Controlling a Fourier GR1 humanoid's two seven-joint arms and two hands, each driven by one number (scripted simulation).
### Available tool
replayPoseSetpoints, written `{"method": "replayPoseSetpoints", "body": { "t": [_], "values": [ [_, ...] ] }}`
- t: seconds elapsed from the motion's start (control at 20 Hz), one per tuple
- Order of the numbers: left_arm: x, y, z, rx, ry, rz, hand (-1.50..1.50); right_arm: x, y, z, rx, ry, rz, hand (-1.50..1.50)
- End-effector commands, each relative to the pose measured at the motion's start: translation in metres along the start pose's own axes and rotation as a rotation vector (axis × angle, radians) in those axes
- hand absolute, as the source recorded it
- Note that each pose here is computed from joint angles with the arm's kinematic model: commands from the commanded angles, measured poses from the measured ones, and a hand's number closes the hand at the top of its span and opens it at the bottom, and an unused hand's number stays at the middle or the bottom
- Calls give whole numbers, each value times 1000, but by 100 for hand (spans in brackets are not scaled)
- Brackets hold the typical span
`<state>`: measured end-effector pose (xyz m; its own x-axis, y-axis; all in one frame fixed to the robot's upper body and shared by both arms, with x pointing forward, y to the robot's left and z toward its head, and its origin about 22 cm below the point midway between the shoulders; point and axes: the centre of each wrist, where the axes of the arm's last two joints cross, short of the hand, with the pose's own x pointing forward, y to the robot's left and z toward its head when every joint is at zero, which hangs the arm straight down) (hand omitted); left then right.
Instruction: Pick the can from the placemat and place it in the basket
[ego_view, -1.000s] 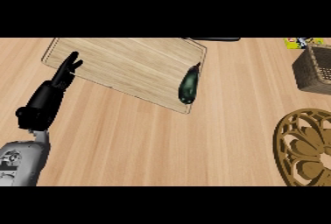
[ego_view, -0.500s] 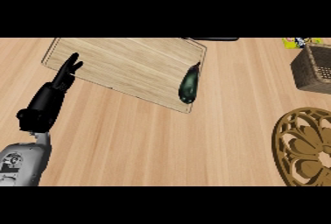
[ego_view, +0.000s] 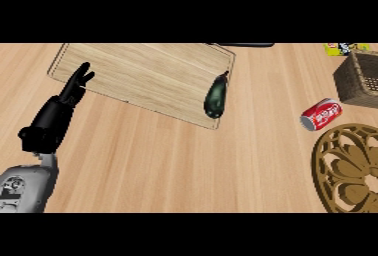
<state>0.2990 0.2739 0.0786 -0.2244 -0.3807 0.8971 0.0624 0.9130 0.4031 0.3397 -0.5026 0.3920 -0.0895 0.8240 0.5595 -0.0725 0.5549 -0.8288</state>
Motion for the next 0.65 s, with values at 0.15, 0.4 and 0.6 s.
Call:
{"method": "replayPoseSetpoints", "body": {
  "t": [0.15,0.4,0.6],
  "values": [
    [8,-1,-3,-3,-23,-8,0,-22,-14,26,-151,-40,-402,-150],
    [14,6,-5,-2,-43,-9,0,-45,-23,60,-294,63,-497,-150],
    [3,-4,0,-10,-29,7,0,-54,-30,81,-396,74,-550,-150]
  ]
}}
